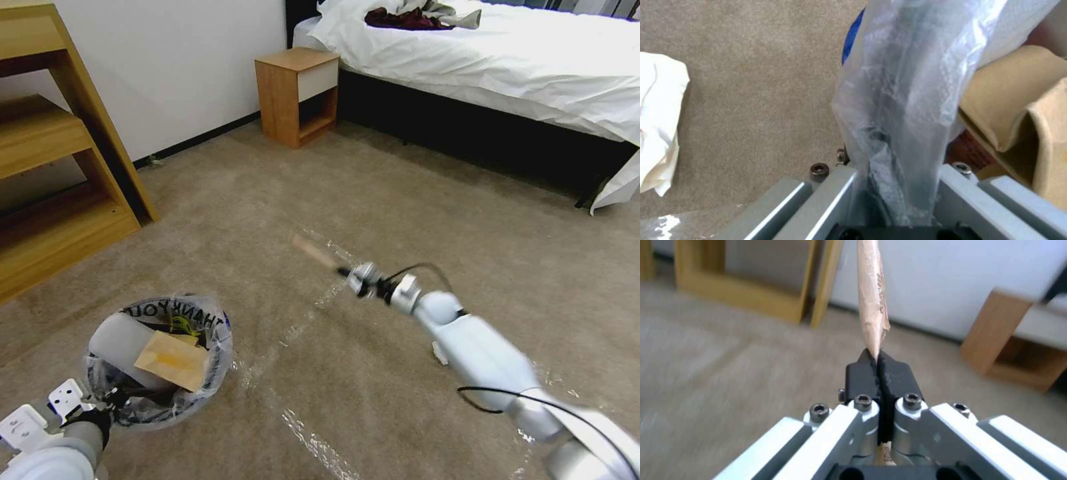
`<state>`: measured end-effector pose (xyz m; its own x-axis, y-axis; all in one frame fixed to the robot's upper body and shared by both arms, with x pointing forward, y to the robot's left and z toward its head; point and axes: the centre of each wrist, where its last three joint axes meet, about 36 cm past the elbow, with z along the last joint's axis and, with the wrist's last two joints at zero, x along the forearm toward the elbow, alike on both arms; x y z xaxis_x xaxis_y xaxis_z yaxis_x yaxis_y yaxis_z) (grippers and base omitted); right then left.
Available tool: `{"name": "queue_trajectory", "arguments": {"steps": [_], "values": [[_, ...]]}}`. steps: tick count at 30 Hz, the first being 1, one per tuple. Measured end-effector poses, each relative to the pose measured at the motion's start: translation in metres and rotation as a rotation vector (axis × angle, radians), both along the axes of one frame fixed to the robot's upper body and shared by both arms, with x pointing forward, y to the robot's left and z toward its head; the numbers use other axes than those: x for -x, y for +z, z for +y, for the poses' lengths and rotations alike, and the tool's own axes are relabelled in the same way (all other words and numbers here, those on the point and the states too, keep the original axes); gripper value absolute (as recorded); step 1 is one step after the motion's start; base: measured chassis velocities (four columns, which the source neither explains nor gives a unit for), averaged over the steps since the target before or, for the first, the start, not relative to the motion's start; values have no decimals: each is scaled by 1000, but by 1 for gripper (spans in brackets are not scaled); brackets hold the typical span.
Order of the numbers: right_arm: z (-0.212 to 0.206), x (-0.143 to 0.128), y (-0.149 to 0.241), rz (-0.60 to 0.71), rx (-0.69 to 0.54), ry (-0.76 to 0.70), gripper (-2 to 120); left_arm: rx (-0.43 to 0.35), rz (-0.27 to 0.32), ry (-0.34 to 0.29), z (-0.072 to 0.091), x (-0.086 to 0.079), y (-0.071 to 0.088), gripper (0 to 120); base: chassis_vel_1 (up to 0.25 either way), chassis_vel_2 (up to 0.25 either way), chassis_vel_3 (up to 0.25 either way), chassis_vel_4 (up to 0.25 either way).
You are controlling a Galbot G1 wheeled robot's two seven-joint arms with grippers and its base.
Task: Pick up the trash bin and place the garbage on the floor into it.
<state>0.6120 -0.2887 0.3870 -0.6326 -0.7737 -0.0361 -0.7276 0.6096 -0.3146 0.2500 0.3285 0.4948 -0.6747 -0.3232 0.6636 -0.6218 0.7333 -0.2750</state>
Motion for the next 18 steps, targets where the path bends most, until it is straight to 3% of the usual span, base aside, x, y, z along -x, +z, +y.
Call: {"name": "queue_trajectory", "arguments": {"steps": [5, 8, 9, 12, 18], "values": [[0, -1, 37, -65, -62, 4, 0, 3, 0, 2, 0, 2, 2, 0, 0, 0, 0, 0], [14, 3, 72, -112, -215, 69, 0, 23, -2, 2, -1, 3, 5, 0, 0, 0, 0, 0], [14, 3, 72, -112, -215, 69, 0, 23, -2, 2, -1, 3, 5, 0, 0, 0, 0, 0], [44, 18, 102, -86, -424, 183, 0, 39, -3, 0, -2, 4, 8, 0, 0, 0, 0, 0], [100, 45, 122, -34, -513, 357, 0, 69, 0, -13, -5, 5, 11, 0, 0, 0, 0, 0]]}}
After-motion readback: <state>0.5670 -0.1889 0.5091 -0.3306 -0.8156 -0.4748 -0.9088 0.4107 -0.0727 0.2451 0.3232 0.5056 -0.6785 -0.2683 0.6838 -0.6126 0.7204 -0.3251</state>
